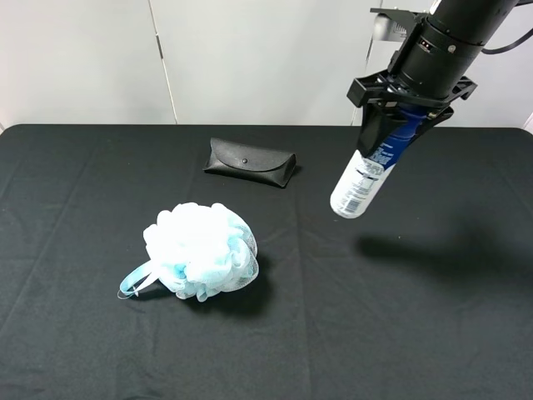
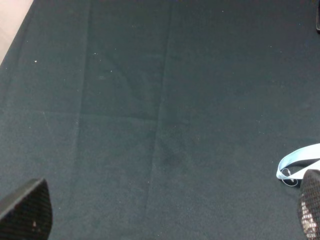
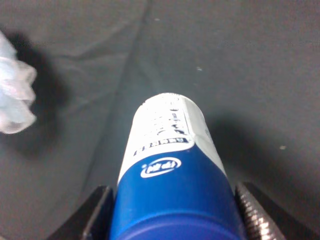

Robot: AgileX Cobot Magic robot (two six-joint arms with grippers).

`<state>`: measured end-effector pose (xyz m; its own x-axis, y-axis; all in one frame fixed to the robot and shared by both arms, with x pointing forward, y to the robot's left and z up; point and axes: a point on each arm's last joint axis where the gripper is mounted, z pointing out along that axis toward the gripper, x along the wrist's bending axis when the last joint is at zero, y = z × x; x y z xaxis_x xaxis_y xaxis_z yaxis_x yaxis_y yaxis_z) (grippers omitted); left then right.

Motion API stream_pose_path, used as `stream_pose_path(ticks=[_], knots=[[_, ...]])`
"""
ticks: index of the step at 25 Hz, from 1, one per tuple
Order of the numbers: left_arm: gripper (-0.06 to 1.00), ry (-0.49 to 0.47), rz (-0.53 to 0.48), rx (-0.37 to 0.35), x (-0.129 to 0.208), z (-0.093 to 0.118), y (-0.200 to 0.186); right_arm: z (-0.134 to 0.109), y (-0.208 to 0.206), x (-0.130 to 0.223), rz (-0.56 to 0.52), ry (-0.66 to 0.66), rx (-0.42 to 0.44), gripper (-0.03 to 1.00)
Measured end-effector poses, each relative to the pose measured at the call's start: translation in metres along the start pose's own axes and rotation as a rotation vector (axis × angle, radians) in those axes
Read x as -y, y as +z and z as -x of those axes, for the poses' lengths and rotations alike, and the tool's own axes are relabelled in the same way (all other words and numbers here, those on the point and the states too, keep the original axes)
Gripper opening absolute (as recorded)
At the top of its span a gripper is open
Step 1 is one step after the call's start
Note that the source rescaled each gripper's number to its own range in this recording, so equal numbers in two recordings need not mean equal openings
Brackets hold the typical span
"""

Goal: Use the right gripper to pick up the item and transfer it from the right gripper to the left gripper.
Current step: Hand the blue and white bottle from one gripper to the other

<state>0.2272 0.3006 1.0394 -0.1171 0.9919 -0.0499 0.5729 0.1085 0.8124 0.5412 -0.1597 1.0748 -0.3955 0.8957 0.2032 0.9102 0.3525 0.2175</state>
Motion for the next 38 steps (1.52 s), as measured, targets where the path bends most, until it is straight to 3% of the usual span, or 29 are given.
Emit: stream_pose_path(ticks=[14,25,38], knots=[[0.96,0.003,0.001,-0.009,0.0,-0.001,0.0,-0.019,-0.002,-0.003,0.034,-0.03,-0.212,0.0],[0.96,0.004,0.001,-0.01,0.0,-0.001,0.0,-0.038,-0.009,-0.007,0.095,-0.055,-0.433,0.0],[0.96,0.004,0.001,-0.01,0.0,-0.001,0.0,-0.04,-0.011,-0.009,0.137,-0.14,-0.452,0.0]])
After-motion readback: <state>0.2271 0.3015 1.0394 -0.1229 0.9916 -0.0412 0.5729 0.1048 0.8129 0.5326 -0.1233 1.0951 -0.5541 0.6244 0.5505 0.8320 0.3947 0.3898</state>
